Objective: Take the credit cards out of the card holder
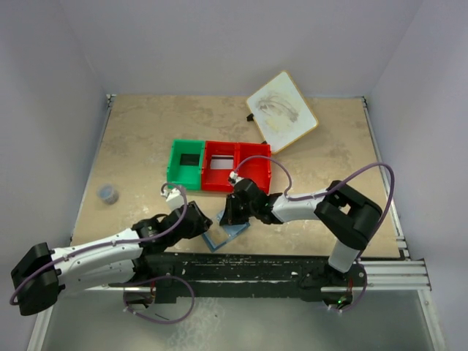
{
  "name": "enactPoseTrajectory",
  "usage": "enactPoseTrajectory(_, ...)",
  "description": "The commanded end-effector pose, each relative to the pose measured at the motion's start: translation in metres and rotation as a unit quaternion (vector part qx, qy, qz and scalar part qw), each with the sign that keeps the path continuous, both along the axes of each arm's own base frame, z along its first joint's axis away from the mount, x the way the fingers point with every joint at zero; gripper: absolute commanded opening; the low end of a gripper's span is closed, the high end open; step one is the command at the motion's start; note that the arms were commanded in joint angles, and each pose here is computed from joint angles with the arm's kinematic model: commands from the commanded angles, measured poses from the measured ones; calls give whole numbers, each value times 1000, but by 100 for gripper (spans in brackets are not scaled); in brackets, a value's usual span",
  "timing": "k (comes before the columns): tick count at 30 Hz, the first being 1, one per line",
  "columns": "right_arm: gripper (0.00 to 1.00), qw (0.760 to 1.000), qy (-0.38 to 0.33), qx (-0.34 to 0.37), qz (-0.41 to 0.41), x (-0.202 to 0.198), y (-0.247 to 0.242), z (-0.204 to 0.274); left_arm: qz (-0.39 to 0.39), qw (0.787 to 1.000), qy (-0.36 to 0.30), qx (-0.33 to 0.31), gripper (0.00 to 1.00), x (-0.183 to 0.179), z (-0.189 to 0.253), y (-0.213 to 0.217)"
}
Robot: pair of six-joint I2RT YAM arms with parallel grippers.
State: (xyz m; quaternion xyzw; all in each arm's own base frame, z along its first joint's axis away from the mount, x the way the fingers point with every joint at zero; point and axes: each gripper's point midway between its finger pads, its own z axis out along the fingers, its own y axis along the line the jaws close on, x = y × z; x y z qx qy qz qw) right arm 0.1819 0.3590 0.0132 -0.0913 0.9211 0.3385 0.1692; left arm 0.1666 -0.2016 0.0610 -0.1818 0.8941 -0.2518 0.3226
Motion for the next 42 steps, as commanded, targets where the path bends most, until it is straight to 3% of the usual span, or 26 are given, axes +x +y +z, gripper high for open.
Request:
enactPoseTrajectory(1, 4, 993, 48, -103, -15, -24, -46, -53, 10, 999, 11, -39, 40, -1, -1, -9)
enactPoseTrajectory(11, 4, 993, 49, -107, -16, -24, -47, -56, 16, 998, 1, -66, 43, 4, 0, -17)
enactPoseTrajectory(27, 4, 993, 53, -108, -15, -27, -48, -56, 48, 998, 15, -24, 43, 2, -4, 3)
enactPoseTrajectory(34, 4, 993, 50, -108, -17, -25, -48, -55, 37, 998, 6, -55, 43, 5, -1, -10)
enactPoseTrajectory(42, 4, 993, 49, -109, -17, -24, -47, -54, 38, 998, 12, -47, 43, 4, -6, -9)
